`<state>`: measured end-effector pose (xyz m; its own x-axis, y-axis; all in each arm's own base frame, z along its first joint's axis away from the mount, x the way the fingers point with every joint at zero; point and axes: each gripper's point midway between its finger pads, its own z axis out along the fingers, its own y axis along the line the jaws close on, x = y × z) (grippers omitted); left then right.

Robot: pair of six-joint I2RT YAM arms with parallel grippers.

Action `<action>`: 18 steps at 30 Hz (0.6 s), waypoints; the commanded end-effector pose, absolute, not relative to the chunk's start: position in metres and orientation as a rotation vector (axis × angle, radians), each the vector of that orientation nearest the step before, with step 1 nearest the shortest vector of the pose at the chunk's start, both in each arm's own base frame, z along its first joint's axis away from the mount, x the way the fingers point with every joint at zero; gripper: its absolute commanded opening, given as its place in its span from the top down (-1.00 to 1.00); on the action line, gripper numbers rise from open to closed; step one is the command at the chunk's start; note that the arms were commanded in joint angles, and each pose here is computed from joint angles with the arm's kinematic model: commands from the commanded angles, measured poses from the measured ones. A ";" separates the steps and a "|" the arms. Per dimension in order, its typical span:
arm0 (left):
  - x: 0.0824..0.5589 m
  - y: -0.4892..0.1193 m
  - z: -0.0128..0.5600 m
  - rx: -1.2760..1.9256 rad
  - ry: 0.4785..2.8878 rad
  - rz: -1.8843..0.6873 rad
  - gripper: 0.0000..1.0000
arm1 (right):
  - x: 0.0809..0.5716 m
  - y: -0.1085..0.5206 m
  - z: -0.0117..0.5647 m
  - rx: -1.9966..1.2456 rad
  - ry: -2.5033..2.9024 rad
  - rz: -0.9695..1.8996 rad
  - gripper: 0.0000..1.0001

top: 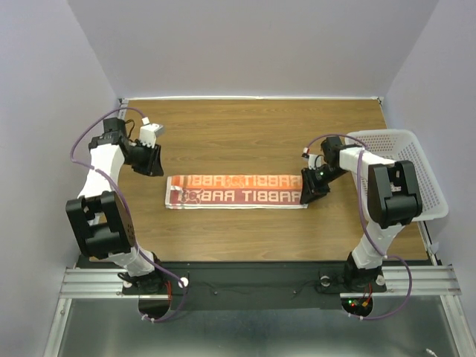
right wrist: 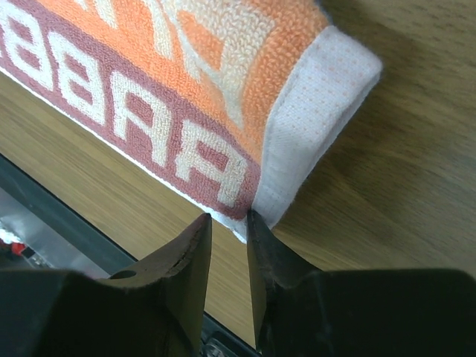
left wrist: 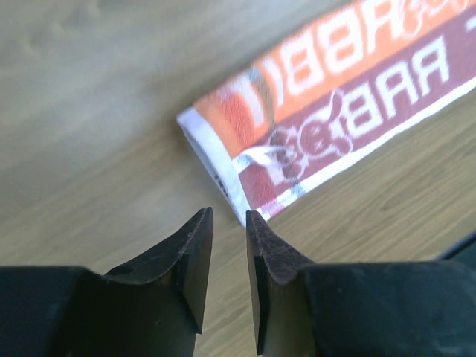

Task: Roll the towels
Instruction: Fold the towel

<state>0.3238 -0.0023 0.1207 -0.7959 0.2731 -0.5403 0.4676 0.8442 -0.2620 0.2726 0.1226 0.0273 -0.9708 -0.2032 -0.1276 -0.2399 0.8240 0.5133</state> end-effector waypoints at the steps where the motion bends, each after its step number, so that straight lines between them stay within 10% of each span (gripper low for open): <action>1: 0.330 -0.029 0.133 0.528 2.488 -0.544 0.28 | 0.266 0.123 0.041 -0.452 2.893 0.821 0.38; 18: 0.345 -0.066 0.059 0.381 2.659 -0.365 0.62 | 0.365 0.164 0.121 -0.610 2.563 0.802 0.43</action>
<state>0.3349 -0.0704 0.0613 -0.8707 0.2309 -0.4342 0.3654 0.8946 -0.2570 0.3527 0.1464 0.1424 -0.8332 -0.2505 -0.4930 -0.4865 0.7558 0.4382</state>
